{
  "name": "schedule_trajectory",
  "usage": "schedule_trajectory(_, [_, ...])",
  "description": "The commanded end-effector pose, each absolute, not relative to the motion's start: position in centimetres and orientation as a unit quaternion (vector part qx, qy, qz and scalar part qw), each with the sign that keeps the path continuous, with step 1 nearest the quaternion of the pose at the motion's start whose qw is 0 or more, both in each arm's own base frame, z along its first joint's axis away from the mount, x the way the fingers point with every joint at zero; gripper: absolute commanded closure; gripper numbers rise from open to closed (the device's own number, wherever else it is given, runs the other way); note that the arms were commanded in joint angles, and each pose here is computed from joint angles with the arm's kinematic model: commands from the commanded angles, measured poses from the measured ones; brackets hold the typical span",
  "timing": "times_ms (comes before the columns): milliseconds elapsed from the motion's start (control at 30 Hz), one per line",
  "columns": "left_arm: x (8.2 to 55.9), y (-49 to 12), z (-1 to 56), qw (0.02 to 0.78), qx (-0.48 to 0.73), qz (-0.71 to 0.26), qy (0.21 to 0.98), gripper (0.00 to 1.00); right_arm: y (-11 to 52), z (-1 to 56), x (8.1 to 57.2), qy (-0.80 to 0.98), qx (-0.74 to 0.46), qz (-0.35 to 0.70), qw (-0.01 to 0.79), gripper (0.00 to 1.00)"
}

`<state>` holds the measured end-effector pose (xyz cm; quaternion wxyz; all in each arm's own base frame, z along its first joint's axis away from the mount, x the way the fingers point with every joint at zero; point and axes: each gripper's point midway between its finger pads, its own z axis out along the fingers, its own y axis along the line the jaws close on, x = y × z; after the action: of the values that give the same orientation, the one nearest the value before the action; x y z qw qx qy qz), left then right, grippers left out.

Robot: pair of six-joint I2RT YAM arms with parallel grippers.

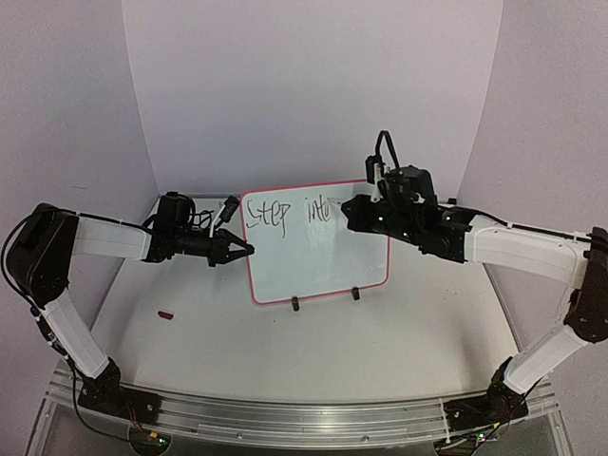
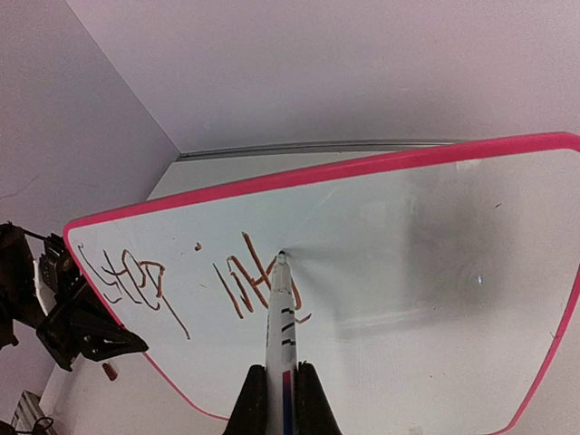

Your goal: Write a sentence on the whiteboard

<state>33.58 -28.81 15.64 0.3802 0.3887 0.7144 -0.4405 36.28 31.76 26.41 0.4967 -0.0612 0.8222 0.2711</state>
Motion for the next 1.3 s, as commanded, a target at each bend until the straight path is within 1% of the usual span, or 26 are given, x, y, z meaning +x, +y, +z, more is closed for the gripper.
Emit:
schedule_trajectory(0, [34.7, -27.9, 13.6, 0.383, 0.380, -0.387, 0.748, 1.00, 31.7, 28.7, 36.9, 0.809, -0.059, 0.272, 0.518, 1.00])
schedule_trajectory(233, [34.7, -27.9, 13.6, 0.383, 0.379, -0.387, 0.748, 1.00, 31.7, 28.3, 36.5, 0.811, -0.058, 0.278, 0.511, 1.00])
schedule_trajectory(500, [34.7, -27.9, 13.6, 0.382, 0.380, -0.387, 0.748, 1.00, 32.1, 30.2, 34.5, 0.792, -0.085, 0.327, 0.508, 1.00])
schedule_trajectory(667, [34.7, -27.7, 13.7, 0.385, 0.381, -0.382, 0.749, 1.00, 30.8, 30.6, 33.3, 0.789, -0.075, 0.332, 0.511, 1.00])
schedule_trajectory(900, [34.7, -27.7, 13.5, 0.382, 0.382, -0.380, 0.751, 1.00, 28.0, 29.8, 32.2, 0.805, -0.071, 0.302, 0.506, 1.00])
schedule_trajectory(1267, [34.8, -27.6, 13.3, 0.380, 0.381, -0.377, 0.754, 1.00, 23.4, 28.4, 32.1, 0.809, -0.045, 0.307, 0.499, 1.00])
